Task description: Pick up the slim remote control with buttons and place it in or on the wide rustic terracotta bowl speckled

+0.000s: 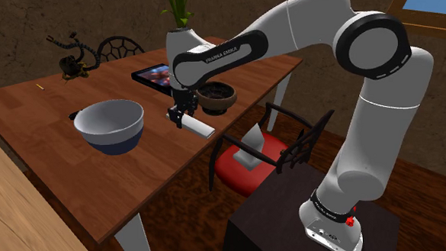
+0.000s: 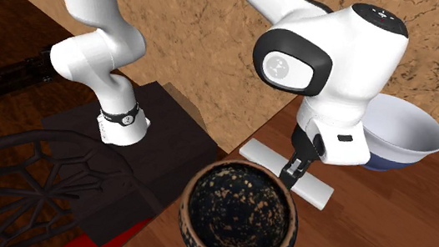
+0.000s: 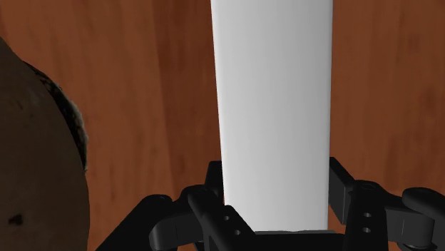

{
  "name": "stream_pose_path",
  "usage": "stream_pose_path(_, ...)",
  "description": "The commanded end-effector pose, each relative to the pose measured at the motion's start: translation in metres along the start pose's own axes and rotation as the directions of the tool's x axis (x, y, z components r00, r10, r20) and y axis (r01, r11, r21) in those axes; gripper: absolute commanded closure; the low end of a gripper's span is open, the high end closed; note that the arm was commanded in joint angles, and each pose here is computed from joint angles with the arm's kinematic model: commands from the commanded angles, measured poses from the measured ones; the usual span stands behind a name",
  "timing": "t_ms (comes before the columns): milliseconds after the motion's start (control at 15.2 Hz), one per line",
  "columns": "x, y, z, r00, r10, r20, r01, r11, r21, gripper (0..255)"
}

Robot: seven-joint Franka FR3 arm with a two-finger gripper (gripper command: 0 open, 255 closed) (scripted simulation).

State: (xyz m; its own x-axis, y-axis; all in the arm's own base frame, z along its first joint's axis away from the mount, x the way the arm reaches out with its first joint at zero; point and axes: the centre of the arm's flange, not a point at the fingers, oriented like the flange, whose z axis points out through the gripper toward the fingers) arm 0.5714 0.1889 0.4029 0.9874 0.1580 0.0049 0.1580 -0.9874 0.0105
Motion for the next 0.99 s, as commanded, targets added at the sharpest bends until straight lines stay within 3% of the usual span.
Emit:
stream_pose_path(0,0.000,0.000,0.001,1.000,0.000,0.001,0.000,1.000,0.000,255)
stream_pose_path(396,0.000,0.000,0.000,1.000,0.000,0.001,0.000,1.000,0.000,255)
stream_pose_path(924,0.000,0.000,-0.042,1.000,0.000,0.001,0.000,1.000,0.000,255)
